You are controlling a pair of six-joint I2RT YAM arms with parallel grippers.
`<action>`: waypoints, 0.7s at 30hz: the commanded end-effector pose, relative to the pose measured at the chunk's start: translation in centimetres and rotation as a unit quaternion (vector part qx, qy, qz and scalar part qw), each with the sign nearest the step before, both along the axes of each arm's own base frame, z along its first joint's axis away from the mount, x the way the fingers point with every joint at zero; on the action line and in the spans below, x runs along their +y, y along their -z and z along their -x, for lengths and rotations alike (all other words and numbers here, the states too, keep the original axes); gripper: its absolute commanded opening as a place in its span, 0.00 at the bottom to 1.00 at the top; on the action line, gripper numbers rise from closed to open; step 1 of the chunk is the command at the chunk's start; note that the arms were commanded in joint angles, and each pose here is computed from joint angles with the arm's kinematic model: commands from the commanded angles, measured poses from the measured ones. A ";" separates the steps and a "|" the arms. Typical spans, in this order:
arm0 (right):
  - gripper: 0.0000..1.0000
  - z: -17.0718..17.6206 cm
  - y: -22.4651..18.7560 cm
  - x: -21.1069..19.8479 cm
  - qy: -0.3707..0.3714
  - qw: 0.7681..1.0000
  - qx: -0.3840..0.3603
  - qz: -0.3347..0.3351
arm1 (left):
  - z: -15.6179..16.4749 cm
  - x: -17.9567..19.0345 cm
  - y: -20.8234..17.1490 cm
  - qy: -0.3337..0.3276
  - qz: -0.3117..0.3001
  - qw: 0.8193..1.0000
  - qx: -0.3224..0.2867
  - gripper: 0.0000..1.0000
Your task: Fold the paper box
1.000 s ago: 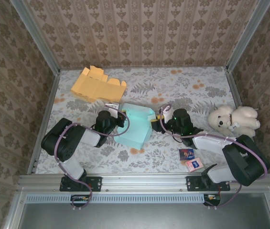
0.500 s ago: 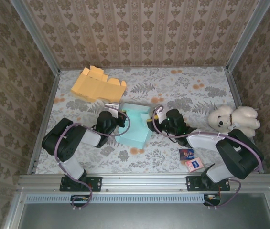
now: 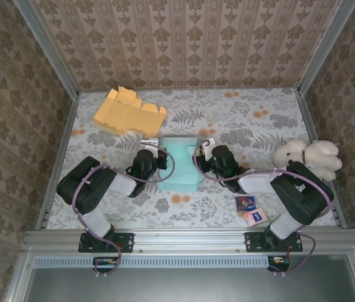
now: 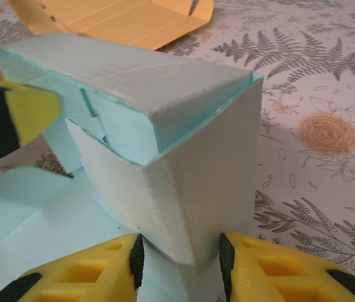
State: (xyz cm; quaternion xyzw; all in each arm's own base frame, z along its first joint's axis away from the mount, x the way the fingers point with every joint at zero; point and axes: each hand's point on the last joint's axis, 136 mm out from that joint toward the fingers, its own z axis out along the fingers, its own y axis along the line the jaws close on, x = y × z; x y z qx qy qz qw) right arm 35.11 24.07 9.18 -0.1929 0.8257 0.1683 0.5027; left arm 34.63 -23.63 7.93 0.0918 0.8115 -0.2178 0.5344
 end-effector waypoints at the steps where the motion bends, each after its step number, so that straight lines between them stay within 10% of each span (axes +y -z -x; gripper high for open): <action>1: 0.39 -1.6 -1.3 0.5 0.025 0.999 -0.031 -0.020 | 0.7 -0.5 -0.8 -0.008 0.003 1.000 -0.014 0.00; 21: 0.26 -3.0 2.2 -1.3 0.091 0.995 -0.045 0.000 | 2.0 -1.6 0.3 -0.024 0.009 1.000 0.007 0.00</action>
